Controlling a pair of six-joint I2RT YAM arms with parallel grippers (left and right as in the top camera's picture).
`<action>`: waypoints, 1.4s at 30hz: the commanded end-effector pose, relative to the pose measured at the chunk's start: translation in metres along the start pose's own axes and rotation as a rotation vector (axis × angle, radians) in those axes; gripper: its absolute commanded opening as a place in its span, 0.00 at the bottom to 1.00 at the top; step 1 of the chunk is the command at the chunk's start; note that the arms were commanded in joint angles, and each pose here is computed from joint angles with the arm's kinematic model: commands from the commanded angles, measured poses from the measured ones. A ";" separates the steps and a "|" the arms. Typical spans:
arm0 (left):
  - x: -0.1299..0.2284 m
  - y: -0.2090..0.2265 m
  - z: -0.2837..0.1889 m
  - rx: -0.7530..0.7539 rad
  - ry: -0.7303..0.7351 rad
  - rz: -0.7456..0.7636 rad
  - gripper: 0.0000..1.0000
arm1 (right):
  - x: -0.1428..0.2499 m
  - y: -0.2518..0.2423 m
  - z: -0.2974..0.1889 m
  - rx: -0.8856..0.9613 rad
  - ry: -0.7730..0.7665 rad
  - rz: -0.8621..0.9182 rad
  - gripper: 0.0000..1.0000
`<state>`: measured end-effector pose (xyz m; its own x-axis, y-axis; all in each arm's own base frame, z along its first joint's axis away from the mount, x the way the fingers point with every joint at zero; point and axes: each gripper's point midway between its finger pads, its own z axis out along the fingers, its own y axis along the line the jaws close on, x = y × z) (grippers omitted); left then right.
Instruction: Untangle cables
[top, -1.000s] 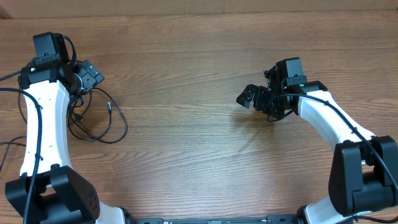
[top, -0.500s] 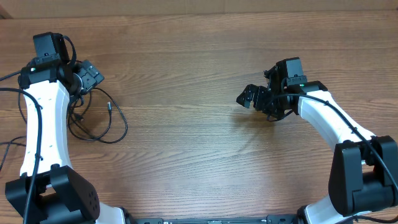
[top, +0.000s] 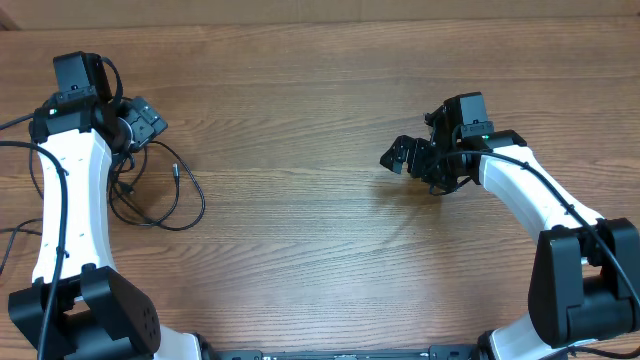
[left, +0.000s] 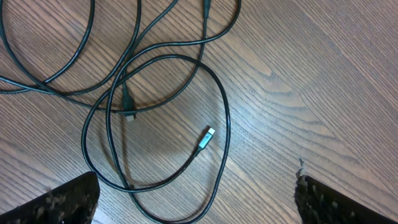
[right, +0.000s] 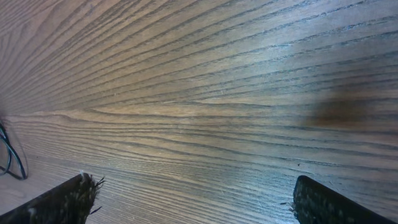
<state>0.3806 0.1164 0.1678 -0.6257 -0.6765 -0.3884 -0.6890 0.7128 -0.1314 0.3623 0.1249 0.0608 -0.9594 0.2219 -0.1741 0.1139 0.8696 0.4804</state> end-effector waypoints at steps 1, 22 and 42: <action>0.002 0.000 0.001 0.003 0.011 0.004 1.00 | -0.004 0.003 0.000 -0.003 -0.010 -0.009 1.00; 0.038 -0.001 -0.030 0.303 -0.624 0.296 0.99 | -0.004 0.003 0.000 -0.003 -0.010 -0.009 1.00; 0.142 0.018 0.007 0.402 -0.785 0.515 1.00 | -0.004 0.003 0.000 -0.003 -0.010 -0.009 1.00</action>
<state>0.2939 0.0403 0.1165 -0.3136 -0.1021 -0.9440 -0.1717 0.9839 -0.0494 0.3630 0.1251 0.0610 -0.9589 0.2223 -0.1766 0.1128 0.8691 0.4816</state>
